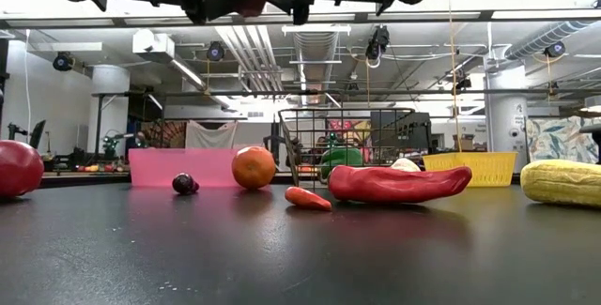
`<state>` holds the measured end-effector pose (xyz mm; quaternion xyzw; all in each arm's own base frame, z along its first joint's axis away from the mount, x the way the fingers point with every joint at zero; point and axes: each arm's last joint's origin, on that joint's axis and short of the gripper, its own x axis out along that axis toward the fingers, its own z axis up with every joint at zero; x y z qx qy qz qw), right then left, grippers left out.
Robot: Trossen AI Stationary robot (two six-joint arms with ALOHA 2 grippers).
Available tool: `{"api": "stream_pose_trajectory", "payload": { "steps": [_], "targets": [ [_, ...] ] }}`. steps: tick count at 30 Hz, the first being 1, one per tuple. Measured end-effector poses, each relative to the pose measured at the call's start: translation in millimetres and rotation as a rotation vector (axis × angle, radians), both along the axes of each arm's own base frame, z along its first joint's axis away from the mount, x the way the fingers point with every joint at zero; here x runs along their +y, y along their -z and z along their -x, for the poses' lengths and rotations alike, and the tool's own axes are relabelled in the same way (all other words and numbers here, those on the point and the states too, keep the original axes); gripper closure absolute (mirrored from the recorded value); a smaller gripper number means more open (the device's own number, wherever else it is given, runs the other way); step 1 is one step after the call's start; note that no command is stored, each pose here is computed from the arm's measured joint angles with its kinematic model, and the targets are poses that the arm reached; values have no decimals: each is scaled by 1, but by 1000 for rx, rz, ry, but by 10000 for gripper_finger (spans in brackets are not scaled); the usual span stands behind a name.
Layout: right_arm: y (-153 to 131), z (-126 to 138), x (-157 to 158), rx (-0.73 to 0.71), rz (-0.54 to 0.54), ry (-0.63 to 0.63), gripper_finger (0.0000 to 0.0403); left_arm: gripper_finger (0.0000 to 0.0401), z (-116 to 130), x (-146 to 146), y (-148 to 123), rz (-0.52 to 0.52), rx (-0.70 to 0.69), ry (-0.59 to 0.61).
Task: Sort produce into baskets
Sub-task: Put the red apple into the red bin
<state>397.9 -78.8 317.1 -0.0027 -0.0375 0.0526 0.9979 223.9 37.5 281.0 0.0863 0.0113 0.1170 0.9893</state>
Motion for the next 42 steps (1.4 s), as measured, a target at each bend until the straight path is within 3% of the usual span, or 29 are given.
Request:
{"api": "stream_pose_trajectory", "payload": {
  "steps": [20,25,38,42],
  "targets": [
    [1,-6,-4,7,-42,-15,125,108,28,-3,-12,22,14,-1],
    [2,-5,-4,28,-49,-53,100,131,28,-3,-12,27,19,-1],
    [-2,-2,-2,34,-58,-119,56,126,29,-3,-13,32,4,7],
    [-3,-2,-1,15,-14,-164,51,126,29,-5,-16,33,-20,72]
  ]
}}
